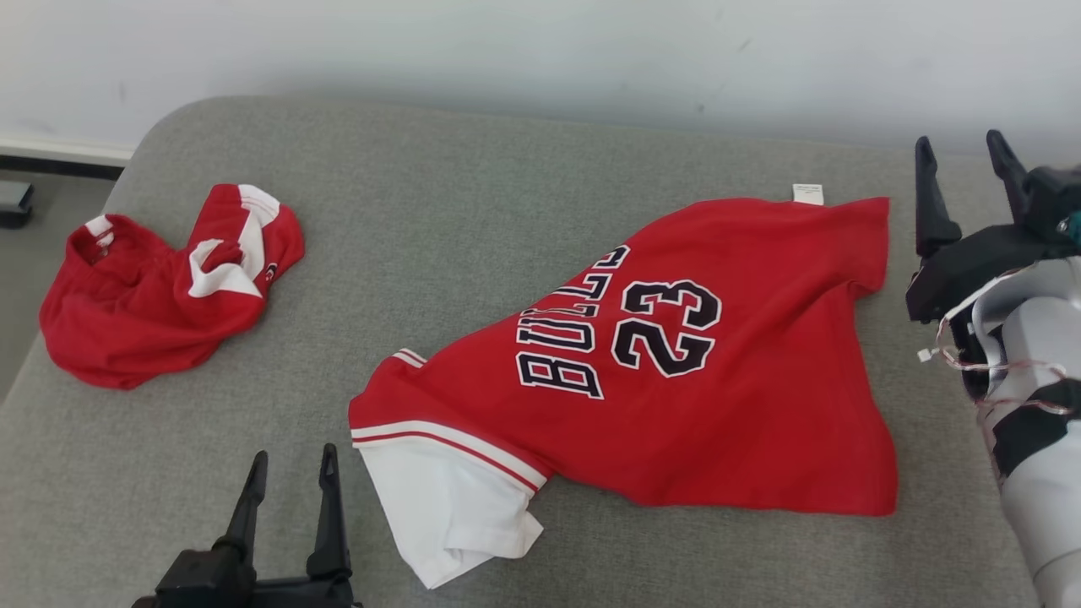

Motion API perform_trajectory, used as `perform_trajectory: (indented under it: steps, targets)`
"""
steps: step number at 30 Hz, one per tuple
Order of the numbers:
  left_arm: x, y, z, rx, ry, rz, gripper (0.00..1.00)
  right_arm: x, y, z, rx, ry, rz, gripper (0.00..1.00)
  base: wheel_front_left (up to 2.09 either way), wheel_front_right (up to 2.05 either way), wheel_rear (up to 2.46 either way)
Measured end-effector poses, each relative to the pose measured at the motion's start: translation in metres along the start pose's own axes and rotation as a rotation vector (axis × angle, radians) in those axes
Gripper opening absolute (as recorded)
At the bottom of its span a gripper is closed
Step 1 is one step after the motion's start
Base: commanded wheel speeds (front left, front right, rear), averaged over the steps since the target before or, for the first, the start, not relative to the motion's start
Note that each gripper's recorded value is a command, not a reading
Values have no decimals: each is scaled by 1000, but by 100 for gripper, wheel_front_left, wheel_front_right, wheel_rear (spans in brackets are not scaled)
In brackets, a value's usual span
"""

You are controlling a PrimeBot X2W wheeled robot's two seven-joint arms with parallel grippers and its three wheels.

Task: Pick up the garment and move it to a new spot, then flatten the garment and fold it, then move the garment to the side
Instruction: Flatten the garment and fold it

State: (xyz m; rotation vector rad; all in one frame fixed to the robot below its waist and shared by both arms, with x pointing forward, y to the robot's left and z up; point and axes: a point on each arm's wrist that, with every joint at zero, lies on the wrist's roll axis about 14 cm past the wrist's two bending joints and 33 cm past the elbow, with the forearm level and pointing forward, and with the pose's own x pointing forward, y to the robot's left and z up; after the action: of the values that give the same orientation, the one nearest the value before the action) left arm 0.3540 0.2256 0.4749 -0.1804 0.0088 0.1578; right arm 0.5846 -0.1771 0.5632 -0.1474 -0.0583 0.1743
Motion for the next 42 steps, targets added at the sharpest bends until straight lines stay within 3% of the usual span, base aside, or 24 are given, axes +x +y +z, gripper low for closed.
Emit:
perform_trajectory:
  steps: [16, 31, 42]
  targets:
    - [-4, -3, 11, 23, -39, -26, 100, -103, 3, 11, 73, -144, -36, 100, 0, 0, 0]
    - [-8, -15, 16, 26, -57, -68, 100, -193, 30, -18, 193, -108, -81, 100, 0, 0, 0]
    - [-15, -11, 11, 72, -40, -67, 100, -229, 31, -41, 234, -42, -143, 100, 0, 0, 0]
